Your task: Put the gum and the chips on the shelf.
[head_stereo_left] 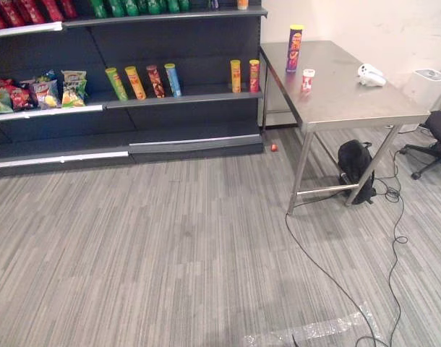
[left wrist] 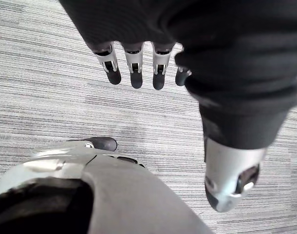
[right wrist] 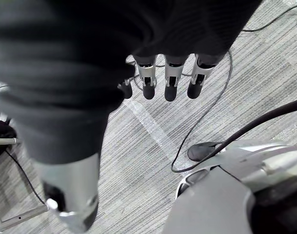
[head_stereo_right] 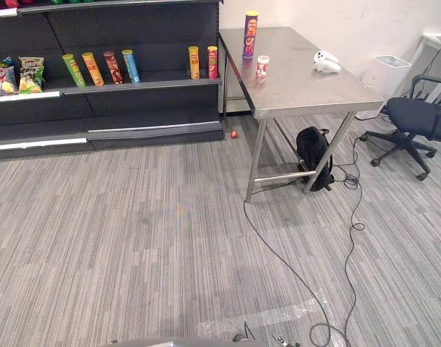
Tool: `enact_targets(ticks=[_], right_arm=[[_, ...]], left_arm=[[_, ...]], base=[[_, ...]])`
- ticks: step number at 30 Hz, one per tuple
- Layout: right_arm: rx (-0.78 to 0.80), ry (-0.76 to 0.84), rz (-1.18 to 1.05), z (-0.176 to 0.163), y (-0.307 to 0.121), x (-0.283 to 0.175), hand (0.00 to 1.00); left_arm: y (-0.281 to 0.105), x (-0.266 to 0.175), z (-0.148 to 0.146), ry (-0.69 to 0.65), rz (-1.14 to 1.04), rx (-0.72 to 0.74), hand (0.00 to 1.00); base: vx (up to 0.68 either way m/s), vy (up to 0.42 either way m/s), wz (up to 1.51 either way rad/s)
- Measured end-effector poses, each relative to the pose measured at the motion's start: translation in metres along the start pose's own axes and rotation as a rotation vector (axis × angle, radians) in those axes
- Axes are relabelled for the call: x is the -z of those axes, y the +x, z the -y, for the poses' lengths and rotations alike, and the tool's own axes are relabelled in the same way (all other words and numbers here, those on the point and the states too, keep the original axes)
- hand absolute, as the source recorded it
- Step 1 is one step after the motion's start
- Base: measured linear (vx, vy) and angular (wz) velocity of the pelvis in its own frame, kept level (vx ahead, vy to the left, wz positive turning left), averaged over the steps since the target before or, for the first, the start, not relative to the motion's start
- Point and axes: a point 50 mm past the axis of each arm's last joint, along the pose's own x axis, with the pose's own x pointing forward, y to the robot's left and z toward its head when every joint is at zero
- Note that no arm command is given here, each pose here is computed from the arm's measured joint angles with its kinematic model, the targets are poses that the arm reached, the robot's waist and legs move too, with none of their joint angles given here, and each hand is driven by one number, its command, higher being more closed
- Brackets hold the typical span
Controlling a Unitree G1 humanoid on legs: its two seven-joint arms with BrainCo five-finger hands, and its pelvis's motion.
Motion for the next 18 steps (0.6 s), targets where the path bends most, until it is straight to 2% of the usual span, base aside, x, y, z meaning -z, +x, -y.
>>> enact_targets(ticks=[10,18], right_arm=[[-0.002,0.0,0.008,-0.0003,-0.0001,-0.0005,0.0],[-0.035,0.068,0.013,-0.0054,0.0002,-0.0015,0.0]], left_arm=[[0.0001,-0.0028,0.0005,0.011,0.025,0.0,0.0],[0.0003,-0.0039,-0.002,0.011,0.027,-0.002,0.0]], base=[[0.0,0.0,0.0],[0.0,0.0,0.0]])
